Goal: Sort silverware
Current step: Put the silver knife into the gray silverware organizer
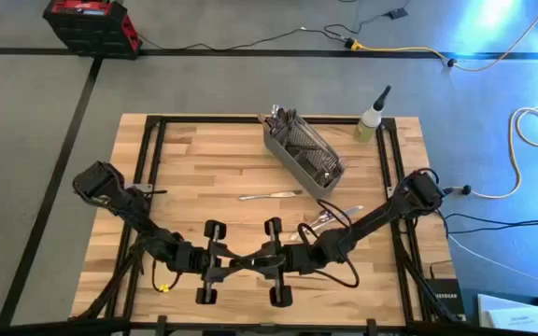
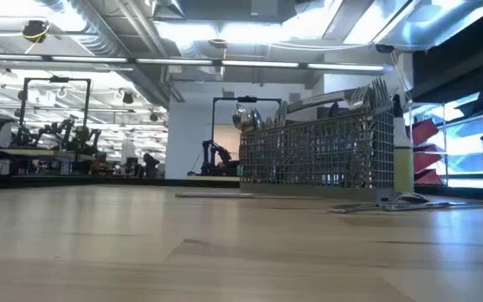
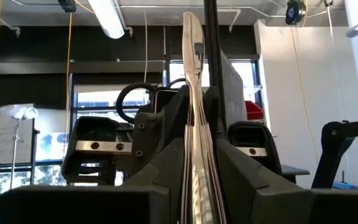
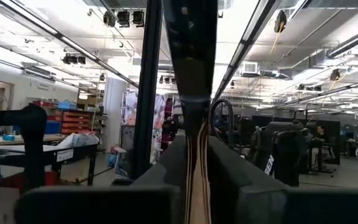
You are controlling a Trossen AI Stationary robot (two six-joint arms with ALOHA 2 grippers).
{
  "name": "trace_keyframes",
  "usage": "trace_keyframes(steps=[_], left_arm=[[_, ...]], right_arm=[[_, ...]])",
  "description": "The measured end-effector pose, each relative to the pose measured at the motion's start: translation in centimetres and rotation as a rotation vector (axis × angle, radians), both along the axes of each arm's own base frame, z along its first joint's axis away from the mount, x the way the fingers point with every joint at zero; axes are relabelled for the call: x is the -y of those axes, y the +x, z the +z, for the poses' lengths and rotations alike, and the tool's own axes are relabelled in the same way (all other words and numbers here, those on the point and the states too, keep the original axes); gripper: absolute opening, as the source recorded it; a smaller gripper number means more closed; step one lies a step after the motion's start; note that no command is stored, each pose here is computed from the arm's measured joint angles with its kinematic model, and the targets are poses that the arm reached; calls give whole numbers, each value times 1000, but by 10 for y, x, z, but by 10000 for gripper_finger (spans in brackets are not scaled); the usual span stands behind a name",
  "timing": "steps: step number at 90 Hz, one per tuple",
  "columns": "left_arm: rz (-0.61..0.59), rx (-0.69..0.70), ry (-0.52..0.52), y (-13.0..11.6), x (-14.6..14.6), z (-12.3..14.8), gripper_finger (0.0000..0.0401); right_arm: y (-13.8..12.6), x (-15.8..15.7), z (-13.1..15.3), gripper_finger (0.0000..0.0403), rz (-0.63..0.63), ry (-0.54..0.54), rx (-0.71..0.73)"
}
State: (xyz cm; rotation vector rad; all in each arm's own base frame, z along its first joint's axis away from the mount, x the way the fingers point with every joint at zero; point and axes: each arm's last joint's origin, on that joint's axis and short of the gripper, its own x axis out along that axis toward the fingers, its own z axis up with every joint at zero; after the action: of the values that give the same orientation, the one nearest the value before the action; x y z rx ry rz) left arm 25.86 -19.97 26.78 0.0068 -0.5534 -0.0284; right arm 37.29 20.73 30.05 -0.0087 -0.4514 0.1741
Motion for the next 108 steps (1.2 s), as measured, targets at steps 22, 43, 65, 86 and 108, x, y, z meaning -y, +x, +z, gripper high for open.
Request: trace_keyframes(steps=[22,43,65,86,108], left_arm=[[5,-2,2,0,0,0,63],[8,-9,9,0,0,-1,63],[25,-18,27,1,0,-1,82],[32,-18,25,1,0,-1,148],[21,-17,5,0,1,-1,213]], right_arm=[[0,0,0,21,3,4,-3],[0,0,-1,21,5,3,-8],[0,-1,-1,21,10,12,-12],[0,-1,-1,20,11,8,-18],[0,-2,-3,20,19,-4,-31]])
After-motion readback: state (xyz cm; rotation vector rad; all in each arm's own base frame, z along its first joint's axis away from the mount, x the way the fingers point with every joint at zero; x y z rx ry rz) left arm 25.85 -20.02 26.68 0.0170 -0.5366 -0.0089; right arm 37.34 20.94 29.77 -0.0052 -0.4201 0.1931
